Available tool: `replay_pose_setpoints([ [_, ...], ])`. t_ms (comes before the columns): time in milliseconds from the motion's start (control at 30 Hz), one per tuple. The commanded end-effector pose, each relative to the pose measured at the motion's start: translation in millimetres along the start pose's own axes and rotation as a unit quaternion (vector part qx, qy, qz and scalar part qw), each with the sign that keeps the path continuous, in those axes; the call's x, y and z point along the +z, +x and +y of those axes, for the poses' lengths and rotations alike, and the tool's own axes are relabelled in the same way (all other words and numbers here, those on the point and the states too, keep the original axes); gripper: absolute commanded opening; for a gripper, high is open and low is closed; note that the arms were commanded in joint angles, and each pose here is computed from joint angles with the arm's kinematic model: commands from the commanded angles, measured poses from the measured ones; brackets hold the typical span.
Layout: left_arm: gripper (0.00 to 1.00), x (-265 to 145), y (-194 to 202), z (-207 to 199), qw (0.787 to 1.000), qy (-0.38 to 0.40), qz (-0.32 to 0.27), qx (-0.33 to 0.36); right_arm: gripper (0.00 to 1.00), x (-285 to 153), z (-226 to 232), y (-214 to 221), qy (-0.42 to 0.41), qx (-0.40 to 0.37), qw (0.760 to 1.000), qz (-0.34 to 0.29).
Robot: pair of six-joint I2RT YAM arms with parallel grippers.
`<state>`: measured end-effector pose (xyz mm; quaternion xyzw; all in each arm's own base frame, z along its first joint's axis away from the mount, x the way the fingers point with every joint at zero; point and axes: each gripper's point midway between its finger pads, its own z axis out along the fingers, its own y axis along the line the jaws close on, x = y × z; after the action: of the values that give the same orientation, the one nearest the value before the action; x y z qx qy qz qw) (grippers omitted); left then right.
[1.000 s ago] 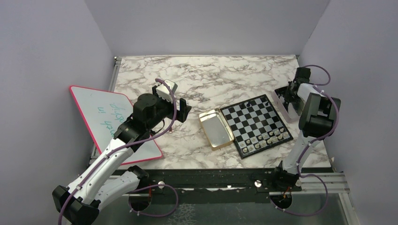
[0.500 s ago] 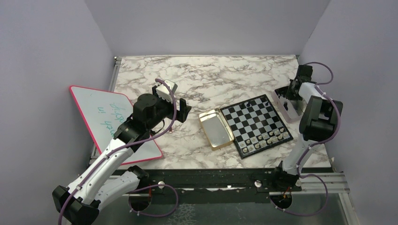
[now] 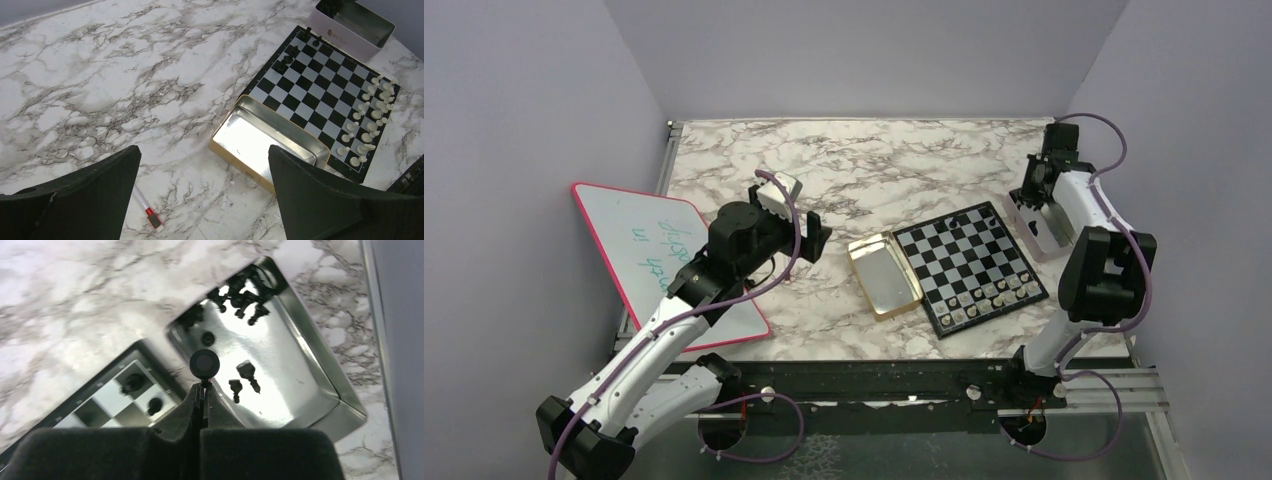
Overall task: Set up the chess pieces on the board
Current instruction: Pick up the chess piece from the storage box.
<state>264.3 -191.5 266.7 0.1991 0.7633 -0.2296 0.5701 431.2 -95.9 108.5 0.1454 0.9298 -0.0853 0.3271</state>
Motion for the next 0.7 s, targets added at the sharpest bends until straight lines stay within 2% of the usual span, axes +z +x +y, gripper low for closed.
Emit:
replay_pose_setpoints([
  [0,0.99,3,-7,-5,1.000,0.016,-0.024,0.012,0.01,-44,35,-23,-0.085,0.003,0.996,-0.031],
  [100,0.95,4,-13,-20,0.997,0.063,-0.044,0.031,0.01,-70,75,-25,-0.168,-0.008,0.985,-0.047],
  [233,0.92,9,-18,-40,0.989,0.124,-0.060,0.056,0.01,-109,126,-20,-0.283,-0.027,0.957,-0.062],
  [400,0.91,20,-21,-60,0.976,0.189,-0.057,0.090,0.01,-165,178,-1,-0.426,-0.066,0.899,-0.073],
  [467,0.89,25,-29,-63,0.976,0.194,-0.057,0.076,0.01,-190,194,7,-0.490,-0.072,0.864,-0.086],
  [533,0.89,29,-42,-64,0.981,0.182,-0.056,0.024,0.01,-212,208,18,-0.549,-0.080,0.827,-0.090],
  [600,0.88,34,-54,-64,0.984,0.168,-0.047,-0.039,0.01,-223,218,30,-0.580,-0.094,0.806,-0.078],
  [667,0.83,40,-59,-70,0.980,0.175,-0.027,-0.090,0.01,-233,230,46,-0.603,-0.119,0.786,-0.062],
])
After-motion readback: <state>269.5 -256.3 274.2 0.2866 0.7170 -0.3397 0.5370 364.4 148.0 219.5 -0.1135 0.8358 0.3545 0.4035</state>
